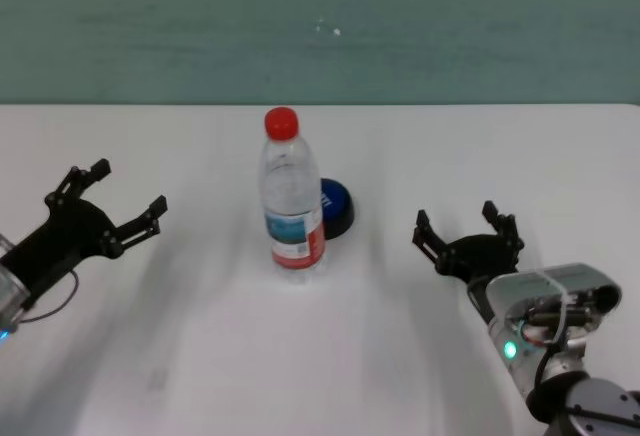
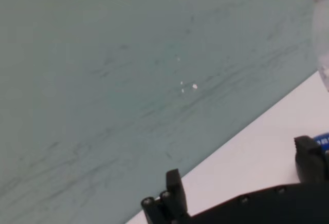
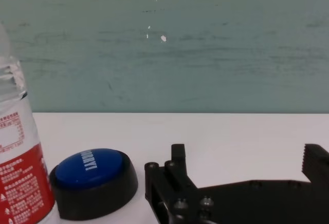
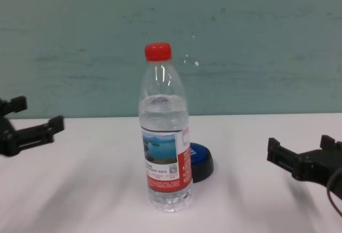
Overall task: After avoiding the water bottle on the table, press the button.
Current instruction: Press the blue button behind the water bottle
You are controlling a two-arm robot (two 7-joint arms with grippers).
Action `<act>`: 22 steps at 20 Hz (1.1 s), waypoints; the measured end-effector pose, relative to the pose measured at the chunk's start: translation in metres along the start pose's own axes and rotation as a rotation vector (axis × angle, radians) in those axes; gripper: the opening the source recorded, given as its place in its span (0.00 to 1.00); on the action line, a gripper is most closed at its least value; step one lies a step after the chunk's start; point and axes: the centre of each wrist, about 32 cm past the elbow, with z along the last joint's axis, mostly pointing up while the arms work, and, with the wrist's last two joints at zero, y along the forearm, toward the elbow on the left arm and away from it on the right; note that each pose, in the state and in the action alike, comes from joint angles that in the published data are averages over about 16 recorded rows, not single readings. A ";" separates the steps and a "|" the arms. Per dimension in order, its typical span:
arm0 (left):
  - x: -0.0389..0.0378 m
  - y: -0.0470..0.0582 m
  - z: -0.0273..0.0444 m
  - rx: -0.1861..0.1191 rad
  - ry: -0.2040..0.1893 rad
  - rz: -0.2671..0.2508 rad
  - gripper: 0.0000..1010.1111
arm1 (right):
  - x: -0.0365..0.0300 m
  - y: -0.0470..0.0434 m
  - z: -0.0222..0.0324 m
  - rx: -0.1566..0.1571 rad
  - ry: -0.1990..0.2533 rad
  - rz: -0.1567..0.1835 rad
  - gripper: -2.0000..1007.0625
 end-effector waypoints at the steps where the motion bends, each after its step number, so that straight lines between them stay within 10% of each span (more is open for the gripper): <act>1: 0.0016 -0.006 -0.0008 -0.003 -0.002 0.000 0.99 | 0.0000 0.0000 0.0000 0.000 0.000 0.000 1.00; 22: 0.0066 -0.110 -0.0136 0.006 0.019 -0.057 0.99 | 0.0000 0.0000 0.0000 0.000 0.000 0.000 1.00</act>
